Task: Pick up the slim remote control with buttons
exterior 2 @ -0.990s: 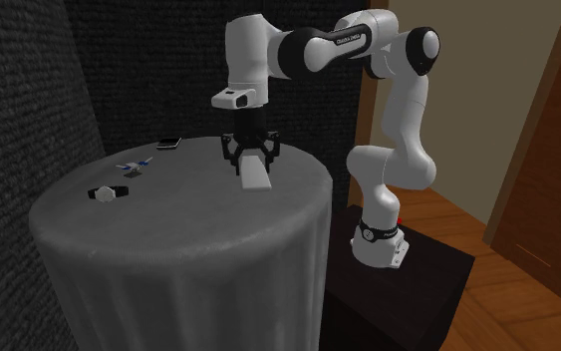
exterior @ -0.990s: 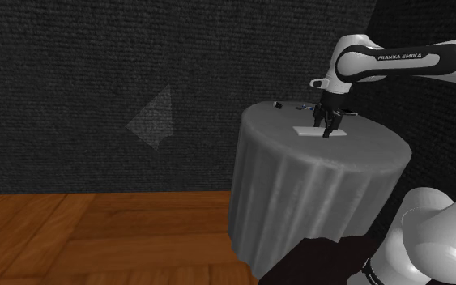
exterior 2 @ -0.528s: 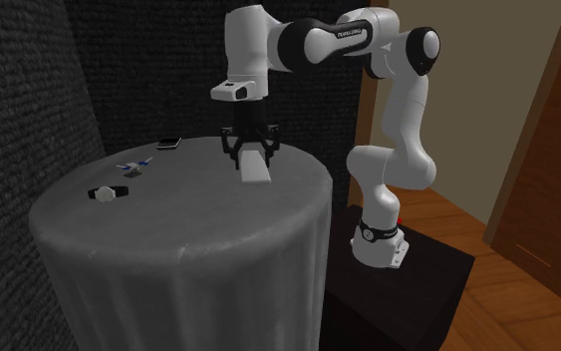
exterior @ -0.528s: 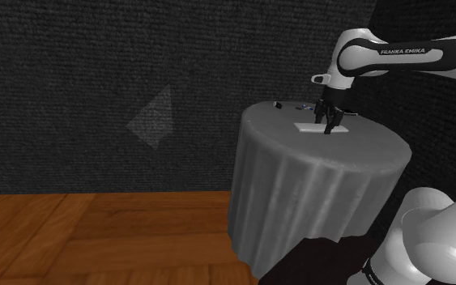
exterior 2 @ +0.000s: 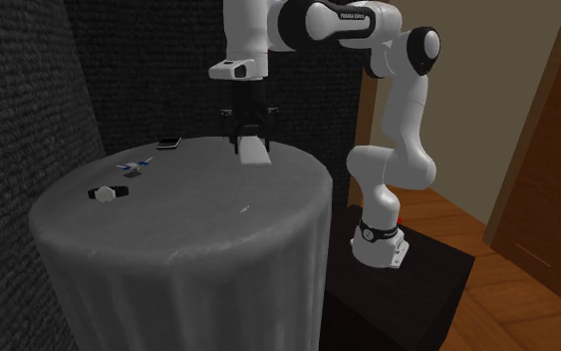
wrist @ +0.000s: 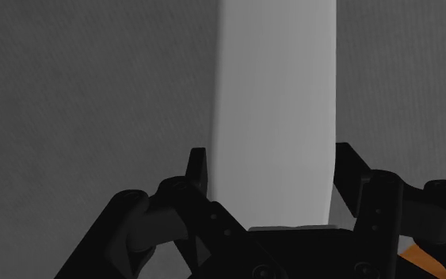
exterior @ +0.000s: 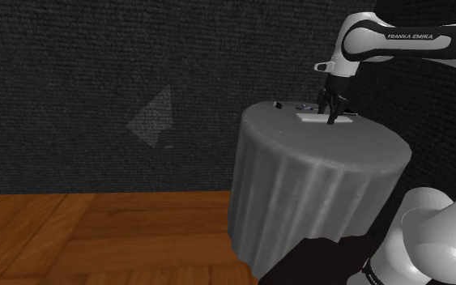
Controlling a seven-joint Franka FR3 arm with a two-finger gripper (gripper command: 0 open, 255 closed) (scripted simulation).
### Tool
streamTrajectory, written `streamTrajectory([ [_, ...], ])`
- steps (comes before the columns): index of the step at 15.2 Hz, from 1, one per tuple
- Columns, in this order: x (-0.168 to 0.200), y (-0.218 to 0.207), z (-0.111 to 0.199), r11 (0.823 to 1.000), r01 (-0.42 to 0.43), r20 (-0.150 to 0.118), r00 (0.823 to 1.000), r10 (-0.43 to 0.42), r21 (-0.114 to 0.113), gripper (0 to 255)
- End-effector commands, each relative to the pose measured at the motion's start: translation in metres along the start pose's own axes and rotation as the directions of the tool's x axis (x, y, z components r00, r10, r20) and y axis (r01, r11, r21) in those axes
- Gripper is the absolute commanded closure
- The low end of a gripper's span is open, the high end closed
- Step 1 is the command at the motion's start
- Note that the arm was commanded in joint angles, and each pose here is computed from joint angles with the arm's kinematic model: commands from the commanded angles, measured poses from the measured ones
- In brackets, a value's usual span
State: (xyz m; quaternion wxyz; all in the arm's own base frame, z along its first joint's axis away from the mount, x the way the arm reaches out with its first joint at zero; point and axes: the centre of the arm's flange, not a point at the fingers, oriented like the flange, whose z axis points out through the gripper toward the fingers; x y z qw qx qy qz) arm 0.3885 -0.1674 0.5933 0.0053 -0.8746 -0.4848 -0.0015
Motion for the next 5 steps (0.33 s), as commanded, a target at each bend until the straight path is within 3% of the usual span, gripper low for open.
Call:
streamTrajectory([
  [1, -0.001, 0.001, -0.011, 1.000, 0.000, 0.000, 1.000, 0.000, 0.000, 255],
  [5, -0.001, 0.000, -0.023, 1.000, 0.000, 0.000, 1.000, 0.000, 0.000, 255],
])
